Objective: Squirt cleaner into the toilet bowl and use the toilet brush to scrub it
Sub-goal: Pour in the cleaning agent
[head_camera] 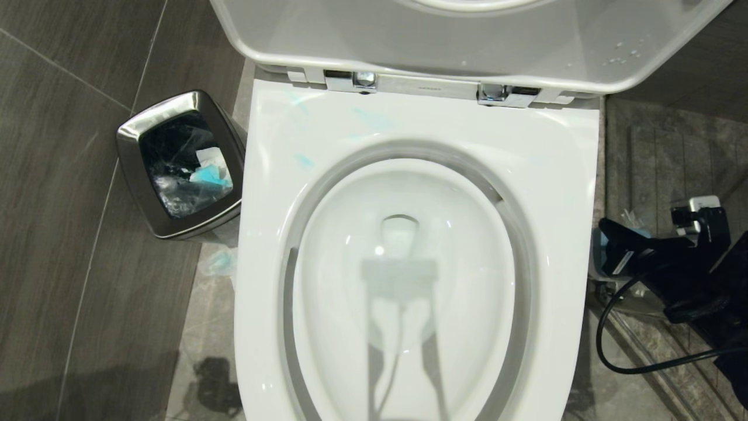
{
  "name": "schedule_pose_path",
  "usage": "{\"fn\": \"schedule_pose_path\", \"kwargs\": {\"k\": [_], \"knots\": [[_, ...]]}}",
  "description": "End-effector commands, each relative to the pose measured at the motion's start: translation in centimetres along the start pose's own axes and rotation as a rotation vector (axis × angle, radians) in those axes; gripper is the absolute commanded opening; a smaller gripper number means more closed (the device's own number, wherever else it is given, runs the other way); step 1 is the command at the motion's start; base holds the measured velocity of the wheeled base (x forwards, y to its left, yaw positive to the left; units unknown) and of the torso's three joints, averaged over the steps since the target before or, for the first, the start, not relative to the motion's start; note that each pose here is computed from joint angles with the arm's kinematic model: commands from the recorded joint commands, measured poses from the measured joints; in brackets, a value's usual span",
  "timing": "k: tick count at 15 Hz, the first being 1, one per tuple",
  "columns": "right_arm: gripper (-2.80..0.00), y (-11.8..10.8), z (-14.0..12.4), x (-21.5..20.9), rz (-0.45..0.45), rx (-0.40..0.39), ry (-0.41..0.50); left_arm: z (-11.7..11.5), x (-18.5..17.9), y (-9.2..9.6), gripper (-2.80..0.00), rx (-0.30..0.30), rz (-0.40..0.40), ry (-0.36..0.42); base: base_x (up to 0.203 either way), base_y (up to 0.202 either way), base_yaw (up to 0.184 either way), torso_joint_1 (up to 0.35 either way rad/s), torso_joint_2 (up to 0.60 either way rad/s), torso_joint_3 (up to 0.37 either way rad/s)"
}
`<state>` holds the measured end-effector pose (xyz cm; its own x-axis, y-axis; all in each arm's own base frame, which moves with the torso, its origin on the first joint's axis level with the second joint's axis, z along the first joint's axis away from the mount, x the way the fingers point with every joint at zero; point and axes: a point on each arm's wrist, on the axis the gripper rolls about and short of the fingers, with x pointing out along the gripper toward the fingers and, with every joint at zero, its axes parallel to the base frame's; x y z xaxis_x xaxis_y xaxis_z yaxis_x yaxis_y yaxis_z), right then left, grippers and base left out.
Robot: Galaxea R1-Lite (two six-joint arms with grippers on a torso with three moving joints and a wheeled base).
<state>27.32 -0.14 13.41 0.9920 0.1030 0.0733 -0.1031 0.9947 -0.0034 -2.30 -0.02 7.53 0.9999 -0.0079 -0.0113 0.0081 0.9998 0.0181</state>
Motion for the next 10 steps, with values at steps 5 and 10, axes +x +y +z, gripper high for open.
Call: {"fn": "schedule_pose_path", "kwargs": {"k": [5, 10], "knots": [[0.0, 0.5, -1.2, 1.5, 0.025, 0.0, 0.021, 0.0, 0.0, 0.0, -2.8, 0.0, 0.0, 0.001, 0.0, 0.0, 0.0, 0.0, 0.0, 0.0], [0.0, 0.6, -2.0, 2.7, 0.023, -0.052, 0.031, 0.0, 0.0, 0.0, -2.8, 0.0, 0.0, 0.001, 0.0, 0.0, 0.0, 0.0, 0.0, 0.0]]}}
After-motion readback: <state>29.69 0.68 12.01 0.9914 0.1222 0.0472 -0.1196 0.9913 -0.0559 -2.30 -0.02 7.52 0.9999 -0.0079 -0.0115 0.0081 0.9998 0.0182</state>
